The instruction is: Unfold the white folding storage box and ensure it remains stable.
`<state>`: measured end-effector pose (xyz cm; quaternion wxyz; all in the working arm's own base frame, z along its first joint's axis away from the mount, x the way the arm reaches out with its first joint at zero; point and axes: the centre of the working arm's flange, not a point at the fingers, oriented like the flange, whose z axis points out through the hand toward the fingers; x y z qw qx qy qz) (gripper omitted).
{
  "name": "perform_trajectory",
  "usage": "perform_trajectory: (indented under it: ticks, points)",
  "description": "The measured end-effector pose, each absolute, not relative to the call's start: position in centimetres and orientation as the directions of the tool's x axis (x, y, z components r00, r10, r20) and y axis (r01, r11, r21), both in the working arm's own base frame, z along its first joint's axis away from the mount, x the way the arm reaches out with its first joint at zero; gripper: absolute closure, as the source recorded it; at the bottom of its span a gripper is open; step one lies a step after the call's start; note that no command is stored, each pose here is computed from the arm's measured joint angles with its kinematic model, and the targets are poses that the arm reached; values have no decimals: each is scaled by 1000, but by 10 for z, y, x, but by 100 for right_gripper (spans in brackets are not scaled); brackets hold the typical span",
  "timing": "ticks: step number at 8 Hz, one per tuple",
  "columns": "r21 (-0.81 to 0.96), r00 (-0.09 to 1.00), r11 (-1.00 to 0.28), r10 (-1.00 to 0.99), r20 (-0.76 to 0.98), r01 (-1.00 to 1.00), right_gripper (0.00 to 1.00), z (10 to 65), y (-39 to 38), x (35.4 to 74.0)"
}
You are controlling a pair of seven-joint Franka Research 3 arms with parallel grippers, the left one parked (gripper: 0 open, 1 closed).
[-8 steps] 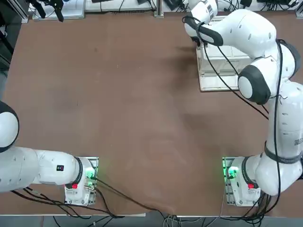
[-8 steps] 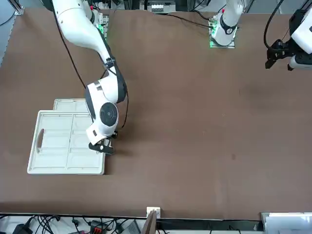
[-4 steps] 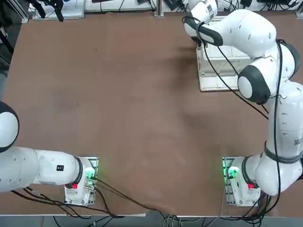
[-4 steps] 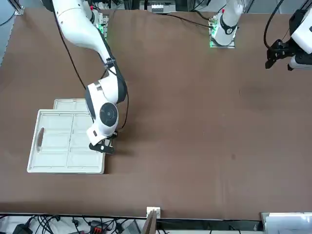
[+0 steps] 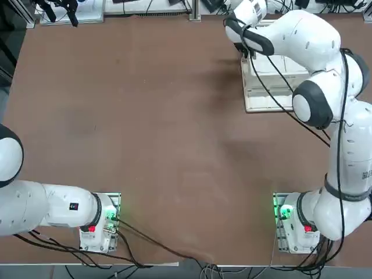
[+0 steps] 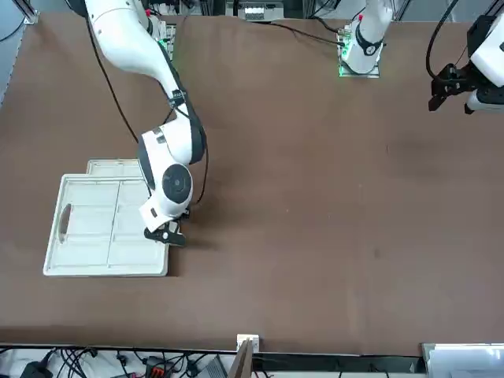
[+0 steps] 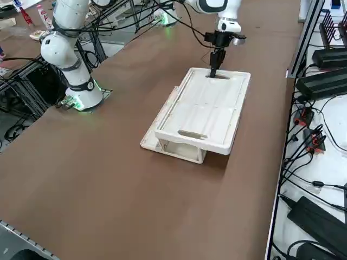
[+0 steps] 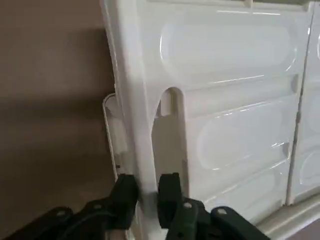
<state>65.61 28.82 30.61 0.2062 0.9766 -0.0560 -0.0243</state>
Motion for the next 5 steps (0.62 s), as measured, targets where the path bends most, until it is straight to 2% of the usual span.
perform_trajectory:
  ticks: [5]
  points:
    - [450, 986, -887, -152, -69, -106, 74, 341, 295, 649]
